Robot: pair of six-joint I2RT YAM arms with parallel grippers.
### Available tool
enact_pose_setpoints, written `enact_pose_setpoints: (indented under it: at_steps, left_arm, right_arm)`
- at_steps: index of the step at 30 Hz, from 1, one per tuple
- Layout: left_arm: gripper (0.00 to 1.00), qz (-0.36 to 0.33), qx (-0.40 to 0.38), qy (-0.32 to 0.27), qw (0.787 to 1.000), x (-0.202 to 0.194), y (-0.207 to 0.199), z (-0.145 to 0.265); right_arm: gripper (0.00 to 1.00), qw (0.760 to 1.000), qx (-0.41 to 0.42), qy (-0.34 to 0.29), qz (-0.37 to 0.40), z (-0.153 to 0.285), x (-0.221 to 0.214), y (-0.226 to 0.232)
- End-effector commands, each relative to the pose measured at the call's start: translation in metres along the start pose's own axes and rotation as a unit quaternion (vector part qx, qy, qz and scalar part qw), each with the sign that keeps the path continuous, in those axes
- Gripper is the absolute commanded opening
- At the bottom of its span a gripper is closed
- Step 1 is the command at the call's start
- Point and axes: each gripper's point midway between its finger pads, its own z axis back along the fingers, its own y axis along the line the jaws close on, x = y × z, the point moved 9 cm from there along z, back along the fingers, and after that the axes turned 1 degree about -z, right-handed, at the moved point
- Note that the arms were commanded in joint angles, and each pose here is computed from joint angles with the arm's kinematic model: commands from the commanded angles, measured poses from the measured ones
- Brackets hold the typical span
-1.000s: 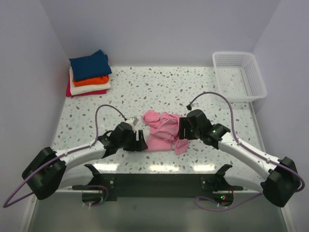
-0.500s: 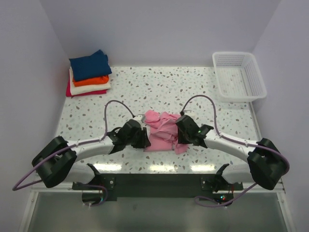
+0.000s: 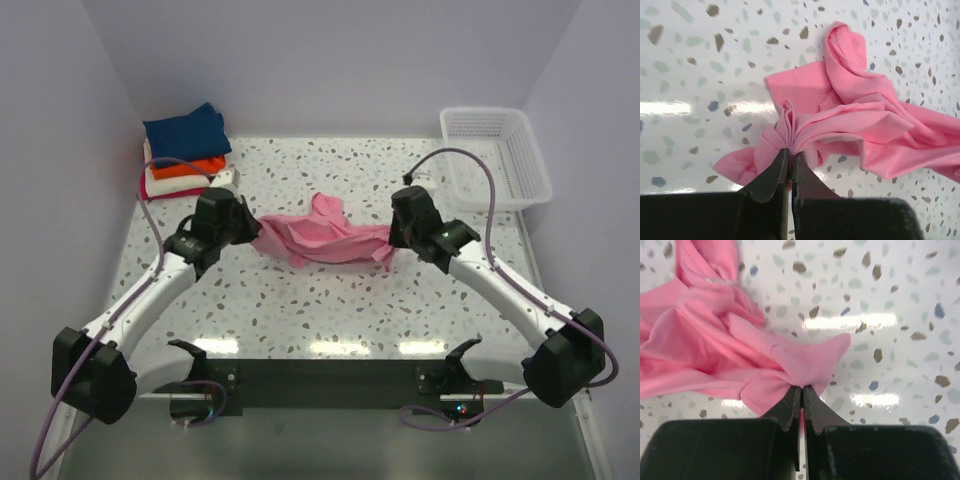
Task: Fold and stack the t-shirts
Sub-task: Flatten the tshirt out
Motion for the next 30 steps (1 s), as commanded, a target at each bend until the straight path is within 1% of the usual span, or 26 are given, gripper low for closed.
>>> enact_pose_setpoints:
  at_steps: [1,3,5,6,7,8,9,10,11,12,13,14,15,16,17,18,20,21,22,23,25,26,27,28,29,30]
  left_arm:
    - [0.0,-0.019,0.02,-0.069,0.997,0.056,0.005,0.027]
    - [0.0,-0.013,0.022,-0.107,0.994,0.087,0.006,0.037]
    - [0.0,-0.002,0.03,-0.127,0.991,0.109,0.011,0.041]
    - [0.0,0.0,0.022,-0.154,0.988,0.13,0.006,0.05]
    - [0.0,0.004,0.023,-0.163,0.986,0.14,0.005,0.051]
    - [0.0,0.013,0.032,-0.162,0.986,0.149,0.009,0.044]
    - [0.0,0.021,0.024,-0.181,0.983,0.166,0.004,0.048]
    - [0.0,0.025,0.016,-0.195,0.98,0.176,0.002,0.047]
    - [0.0,0.028,0.011,-0.199,0.98,0.183,0.002,0.04]
    - [0.0,0.031,0.001,-0.226,0.974,0.201,-0.003,0.045]
    - [0.0,0.032,-0.005,-0.229,0.973,0.209,-0.004,0.045]
    - [0.0,0.039,-0.003,-0.223,0.974,0.218,0.002,0.036]
    - [0.0,0.042,-0.016,-0.243,0.969,0.236,-0.004,0.047]
    - [0.0,0.045,-0.021,-0.245,0.968,0.243,-0.003,0.049]
    - [0.0,0.049,-0.022,-0.251,0.967,0.252,0.001,0.051]
    - [0.0,0.05,-0.029,-0.27,0.961,0.264,-0.002,0.063]
    - [0.0,0.051,-0.033,-0.285,0.957,0.274,0.003,0.074]
    - [0.0,0.048,-0.043,-0.293,0.954,0.28,-0.003,0.084]
    - [0.0,0.053,-0.036,-0.296,0.953,0.283,0.005,0.089]
    - [0.0,0.052,-0.038,-0.302,0.951,0.285,0.007,0.097]
    - [0.0,0.058,-0.035,-0.298,0.952,0.279,0.011,0.098]
    - [0.0,0.058,-0.042,-0.301,0.951,0.275,0.009,0.105]
    - [0.0,0.069,-0.035,-0.283,0.956,0.261,0.016,0.095]
    - [0.0,0.073,-0.035,-0.279,0.957,0.254,0.018,0.093]
    - [0.0,0.074,-0.039,-0.276,0.958,0.245,0.018,0.096]
    - [0.0,0.091,-0.026,-0.242,0.966,0.222,0.029,0.078]
  right_arm:
    - [0.0,0.998,0.004,-0.058,-0.007,0.03,0.05,-0.009]
    - [0.0,0.997,0.023,-0.073,-0.02,0.04,0.077,-0.008]
    - [0.0,0.993,0.035,-0.101,-0.046,0.046,0.112,-0.011]
    - [0.0,0.992,0.045,-0.107,-0.055,0.046,0.125,-0.013]
    - [0.0,0.991,0.049,-0.112,-0.059,0.045,0.137,-0.012]
    - [0.0,0.986,0.065,-0.139,-0.064,0.057,0.161,-0.007]
    - [0.0,0.987,0.069,-0.129,-0.063,0.042,0.172,-0.005]
    - [0.0,0.986,0.074,-0.137,-0.063,0.041,0.182,-0.002]
    - [0.0,0.98,0.084,-0.169,-0.061,0.053,0.205,0.001]
    - [0.0,0.982,0.072,-0.166,-0.062,0.04,0.215,0.0]
    - [0.0,0.98,0.074,-0.175,-0.064,0.042,0.225,-0.001]
    - [0.0,0.974,0.082,-0.197,-0.07,0.056,0.244,-0.001]
    - [0.0,0.972,0.079,-0.207,-0.078,0.059,0.255,-0.007]
    - [0.0,0.971,0.083,-0.207,-0.08,0.058,0.262,-0.007]
    - [0.0,0.965,0.089,-0.232,-0.085,0.076,0.274,-0.008]
    - [0.0,0.962,0.089,-0.244,-0.086,0.083,0.279,-0.01]
    - [0.0,0.955,0.091,-0.267,-0.087,0.102,0.286,-0.012]
    - [0.0,0.954,0.092,-0.273,-0.085,0.109,0.286,-0.013]
    - [0.0,0.952,0.092,-0.278,-0.086,0.114,0.285,-0.014]
    - [0.0,0.949,0.099,-0.285,-0.087,0.126,0.279,-0.017]
    - [0.0,0.947,0.107,-0.29,-0.09,0.131,0.269,-0.019]
    - [0.0,0.946,0.109,-0.29,-0.096,0.136,0.255,-0.024]
    - [0.0,0.948,0.116,-0.279,-0.097,0.134,0.246,-0.024]
    - [0.0,0.95,0.126,-0.268,-0.1,0.134,0.235,-0.025]
    - [0.0,0.96,0.127,-0.223,-0.108,0.108,0.209,-0.025]
    - [0.0,0.957,0.153,-0.221,-0.112,0.121,0.192,-0.027]
